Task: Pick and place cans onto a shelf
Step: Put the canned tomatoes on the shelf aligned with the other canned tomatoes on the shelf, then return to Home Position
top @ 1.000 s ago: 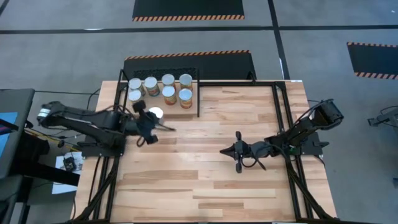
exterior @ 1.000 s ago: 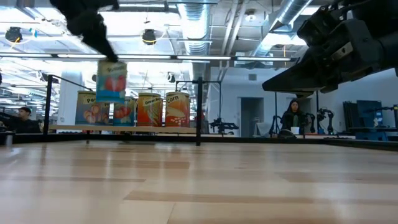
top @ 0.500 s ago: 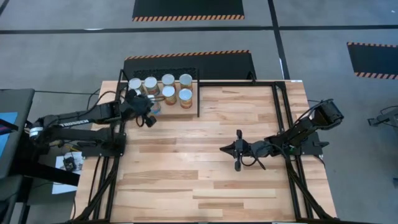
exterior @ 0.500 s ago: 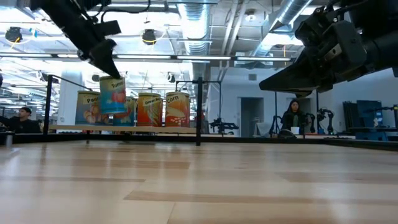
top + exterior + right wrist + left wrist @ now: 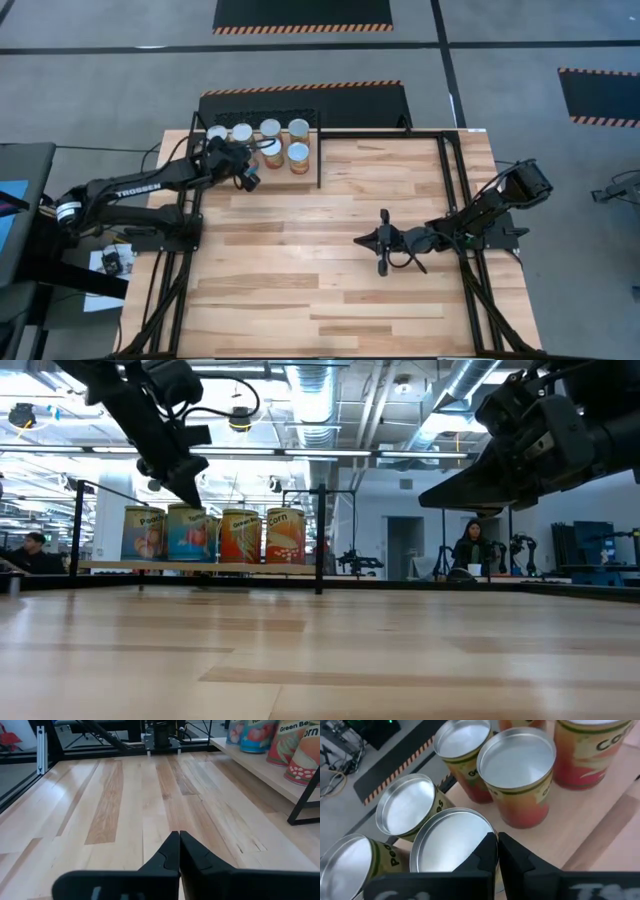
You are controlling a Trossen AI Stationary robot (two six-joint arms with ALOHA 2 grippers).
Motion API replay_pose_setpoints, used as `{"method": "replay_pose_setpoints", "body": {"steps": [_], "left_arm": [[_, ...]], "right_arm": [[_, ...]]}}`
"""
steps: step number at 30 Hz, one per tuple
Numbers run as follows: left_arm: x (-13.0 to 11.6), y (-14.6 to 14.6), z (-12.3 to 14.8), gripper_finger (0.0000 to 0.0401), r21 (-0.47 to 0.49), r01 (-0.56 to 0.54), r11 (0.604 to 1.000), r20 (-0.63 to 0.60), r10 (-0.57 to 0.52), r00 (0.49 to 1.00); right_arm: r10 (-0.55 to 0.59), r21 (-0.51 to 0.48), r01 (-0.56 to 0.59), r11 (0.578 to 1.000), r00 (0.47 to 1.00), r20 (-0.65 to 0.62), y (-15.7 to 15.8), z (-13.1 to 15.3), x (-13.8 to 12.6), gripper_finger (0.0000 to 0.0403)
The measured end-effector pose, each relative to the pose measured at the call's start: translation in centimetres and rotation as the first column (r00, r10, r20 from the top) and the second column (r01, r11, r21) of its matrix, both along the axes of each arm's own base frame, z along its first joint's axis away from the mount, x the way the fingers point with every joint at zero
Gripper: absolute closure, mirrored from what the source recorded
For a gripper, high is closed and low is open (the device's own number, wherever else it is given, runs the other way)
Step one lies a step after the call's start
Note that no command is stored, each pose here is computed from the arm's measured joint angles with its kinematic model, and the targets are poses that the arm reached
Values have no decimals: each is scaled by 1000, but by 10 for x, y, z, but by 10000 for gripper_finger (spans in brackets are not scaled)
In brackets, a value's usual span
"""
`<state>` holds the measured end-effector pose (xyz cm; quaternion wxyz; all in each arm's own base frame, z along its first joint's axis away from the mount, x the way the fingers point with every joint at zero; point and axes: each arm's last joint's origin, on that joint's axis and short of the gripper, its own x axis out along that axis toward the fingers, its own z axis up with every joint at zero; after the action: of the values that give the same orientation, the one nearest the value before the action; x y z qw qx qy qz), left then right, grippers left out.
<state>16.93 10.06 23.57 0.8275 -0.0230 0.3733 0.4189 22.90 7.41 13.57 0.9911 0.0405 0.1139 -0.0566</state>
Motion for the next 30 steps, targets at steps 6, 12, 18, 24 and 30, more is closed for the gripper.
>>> {"method": "replay_pose_setpoints", "body": {"steps": [6,12,18,24,30], "left_arm": [[5,6,-5,401,1,-6,1000,-20,6,1000],[5,8,-5,386,6,-17,1000,-5,17,1000],[5,8,-4,366,16,-18,1000,-12,18,1000],[5,9,-3,359,47,-7,999,-33,9,999],[7,10,-1,359,84,27,996,-43,-23,999]], "right_arm": [[0,1,0,1000,1000,-2,0,0,0,384],[-1,7,1,1000,1000,-2,0,0,0,386],[-2,8,2,1000,1000,-2,0,0,0,384],[-2,8,2,1000,1000,-2,0,0,0,386],[-1,8,1,1000,1000,-2,0,0,0,384]]}}
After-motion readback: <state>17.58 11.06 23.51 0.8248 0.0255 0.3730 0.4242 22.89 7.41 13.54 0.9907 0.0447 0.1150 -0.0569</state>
